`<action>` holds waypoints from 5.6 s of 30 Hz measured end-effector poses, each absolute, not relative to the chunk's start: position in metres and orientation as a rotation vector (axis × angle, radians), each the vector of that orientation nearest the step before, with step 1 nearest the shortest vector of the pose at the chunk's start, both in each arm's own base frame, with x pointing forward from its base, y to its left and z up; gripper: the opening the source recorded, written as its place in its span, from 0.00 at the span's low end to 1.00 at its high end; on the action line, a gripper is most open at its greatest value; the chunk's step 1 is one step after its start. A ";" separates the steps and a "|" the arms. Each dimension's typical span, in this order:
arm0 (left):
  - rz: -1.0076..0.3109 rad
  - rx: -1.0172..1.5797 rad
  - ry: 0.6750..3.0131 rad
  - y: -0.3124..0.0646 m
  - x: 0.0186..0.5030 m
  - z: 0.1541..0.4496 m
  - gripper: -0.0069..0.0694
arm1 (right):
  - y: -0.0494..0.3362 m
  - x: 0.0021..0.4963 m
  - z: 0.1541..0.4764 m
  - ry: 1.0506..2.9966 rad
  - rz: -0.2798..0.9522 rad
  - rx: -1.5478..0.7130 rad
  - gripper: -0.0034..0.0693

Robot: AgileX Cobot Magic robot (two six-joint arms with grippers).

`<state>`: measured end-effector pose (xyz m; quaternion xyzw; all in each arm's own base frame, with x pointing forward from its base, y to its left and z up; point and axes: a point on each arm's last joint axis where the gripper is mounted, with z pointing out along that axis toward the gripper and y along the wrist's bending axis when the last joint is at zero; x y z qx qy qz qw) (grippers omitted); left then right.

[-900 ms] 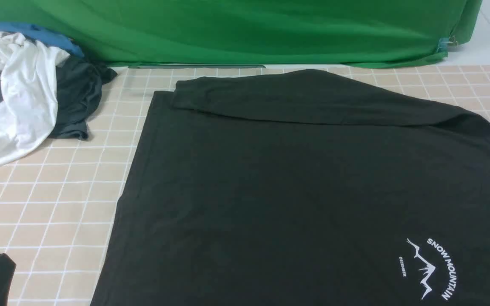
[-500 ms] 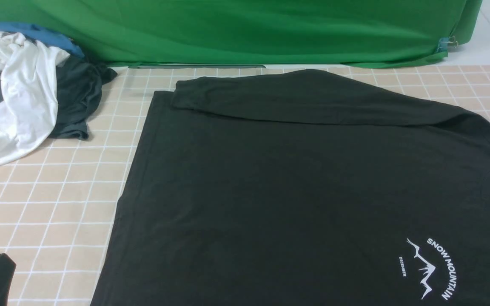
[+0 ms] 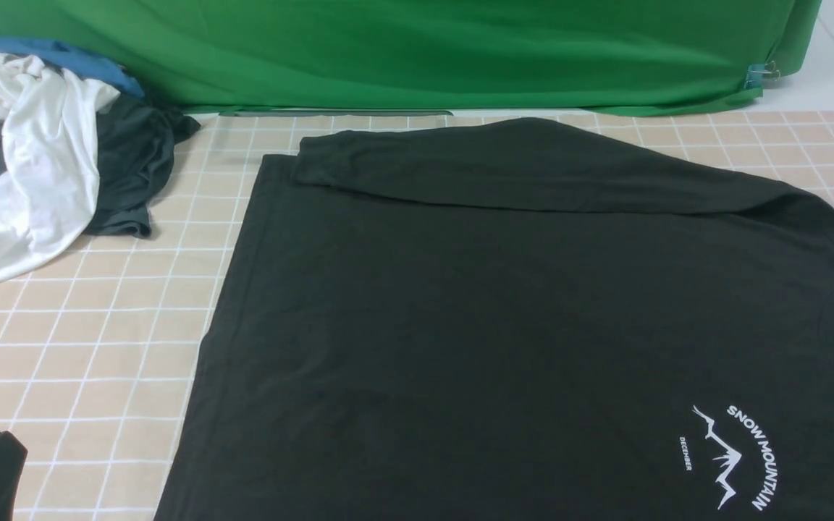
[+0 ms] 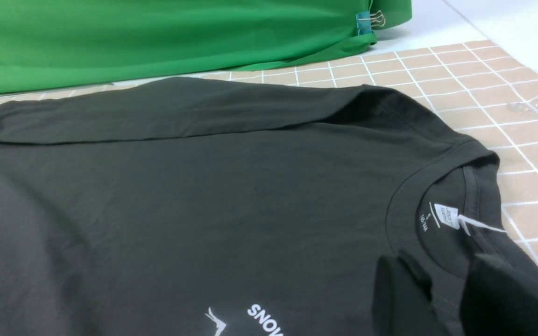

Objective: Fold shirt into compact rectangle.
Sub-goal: 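Grasp the left edge of the dark T-shirt lying flat on the table, then fold the left side of the black T-shirt inward over its body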

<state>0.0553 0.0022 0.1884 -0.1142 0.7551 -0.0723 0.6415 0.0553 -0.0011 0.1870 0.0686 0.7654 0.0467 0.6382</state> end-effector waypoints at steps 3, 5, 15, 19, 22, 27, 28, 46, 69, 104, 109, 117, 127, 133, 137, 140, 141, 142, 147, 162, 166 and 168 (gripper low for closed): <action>-0.165 -0.260 1.721 0.002 0.055 0.188 0.11 | -0.001 0.055 0.187 1.747 0.107 0.157 0.38; -0.165 -0.260 1.721 0.002 0.055 0.188 0.11 | -0.001 0.055 0.187 1.747 0.107 0.157 0.38; -0.165 -0.260 1.721 0.002 0.055 0.188 0.11 | -0.001 0.055 0.187 1.747 0.107 0.157 0.38; -0.165 -0.260 1.721 0.002 0.055 0.188 0.11 | -0.001 0.055 0.187 1.747 0.107 0.157 0.38; -0.165 -0.260 1.721 0.002 0.055 0.188 0.11 | -0.001 0.055 0.187 1.747 0.107 0.157 0.38; -0.160 -0.253 1.705 0.002 0.056 0.190 0.11 | -0.001 0.055 0.187 1.747 0.107 0.157 0.38; -0.166 -0.255 1.691 0.002 0.056 0.191 0.11 | -0.001 0.055 0.187 1.747 0.107 0.157 0.38; -0.587 -0.554 1.201 0.007 0.053 0.228 0.11 | -0.001 0.055 0.187 1.747 0.107 0.157 0.38; -0.580 -0.551 1.632 -0.007 0.058 0.370 0.11 | -0.003 0.052 0.231 1.231 0.359 0.309 0.38; -0.370 0.128 2.984 -0.119 0.157 0.214 0.12 | 0.065 0.133 0.329 2.370 0.362 -0.425 0.10; -0.260 0.217 2.988 -0.124 0.163 0.201 0.33 | 0.071 0.135 0.332 2.312 0.401 -0.434 0.10; -0.180 0.279 2.962 -0.128 0.176 0.184 0.69 | 0.071 0.136 0.329 2.306 0.405 -0.428 0.10; -0.141 0.277 3.012 -0.134 0.184 0.161 0.66 | 0.071 0.136 0.328 2.299 0.405 -0.425 0.10; -0.160 0.258 3.035 -0.136 0.184 0.158 0.44 | 0.072 0.137 0.329 2.296 0.407 -0.423 0.10; -0.196 0.269 3.038 -0.138 0.184 0.158 0.19 | 0.072 0.137 0.329 2.291 0.407 -0.422 0.10; -0.189 0.296 3.073 -0.140 0.184 0.162 0.14 | 0.072 0.137 0.329 2.285 0.408 -0.420 0.10; -0.187 0.299 3.077 -0.140 0.184 0.162 0.14 | 0.072 0.137 0.329 2.285 0.408 -0.420 0.10; -0.176 0.306 3.114 -0.141 0.184 0.166 0.13 | 0.072 0.137 0.330 2.284 0.408 -0.419 0.10; -0.178 0.328 3.145 -0.148 0.191 0.183 0.13 | 0.072 0.138 0.330 2.278 0.408 -0.417 0.10; -0.169 0.311 2.864 -0.165 0.247 0.267 0.13 | 0.072 0.138 0.330 2.275 0.408 -0.416 0.10; -0.193 0.194 2.783 -0.150 0.269 0.289 0.13 | 0.072 0.138 0.330 2.273 0.410 -0.415 0.10; -0.201 0.157 2.743 -0.143 0.277 0.294 0.13 | 0.072 0.138 0.330 2.271 0.410 -0.415 0.10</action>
